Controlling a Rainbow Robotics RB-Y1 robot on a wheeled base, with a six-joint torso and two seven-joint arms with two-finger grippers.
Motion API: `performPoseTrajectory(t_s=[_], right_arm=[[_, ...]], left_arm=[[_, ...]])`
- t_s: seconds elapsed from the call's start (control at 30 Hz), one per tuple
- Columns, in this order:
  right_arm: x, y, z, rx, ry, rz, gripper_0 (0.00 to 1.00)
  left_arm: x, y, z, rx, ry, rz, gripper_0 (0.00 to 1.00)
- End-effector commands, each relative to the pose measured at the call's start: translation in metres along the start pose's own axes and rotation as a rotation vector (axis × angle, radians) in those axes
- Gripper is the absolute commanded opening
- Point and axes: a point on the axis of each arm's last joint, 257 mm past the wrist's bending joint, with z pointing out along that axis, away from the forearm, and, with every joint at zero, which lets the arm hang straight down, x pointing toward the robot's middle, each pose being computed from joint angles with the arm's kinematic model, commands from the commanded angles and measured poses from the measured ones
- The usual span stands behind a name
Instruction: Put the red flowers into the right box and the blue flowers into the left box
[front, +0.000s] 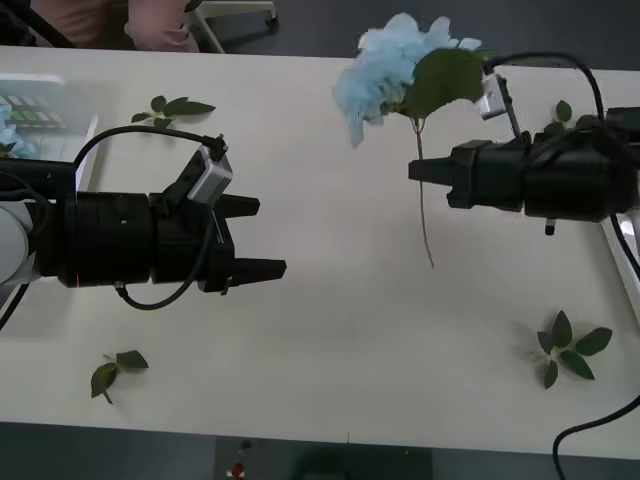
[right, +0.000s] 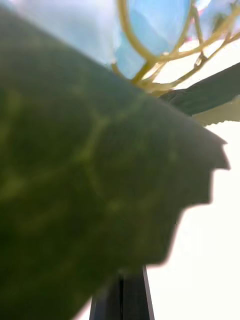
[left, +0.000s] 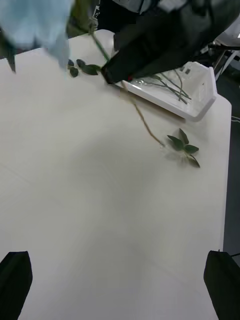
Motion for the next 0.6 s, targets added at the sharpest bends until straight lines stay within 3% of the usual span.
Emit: performPoseTrajectory(t_s=[0.03, 0.47, 0.6], right_arm=[[-0.039, 0.056, 0.003, -0.166, -0.085, -0.058, 0.00], [-0.097, 0.126, 0.001, -0.408, -0.249, 0.023, 0.00], [-0.108, 0.139, 0.012, -0.434, -0.283, 0.038, 0.00]], left_arm=[[-0.011, -0.005, -0.003, 0.004, -0.016, 0.057, 1.00], [-0.002, -0.007, 0.000, 0.011, -0.019, 0.015, 1.00], [-0.020, -0.013, -0.004, 0.041, -0.097, -0.039, 1.00]])
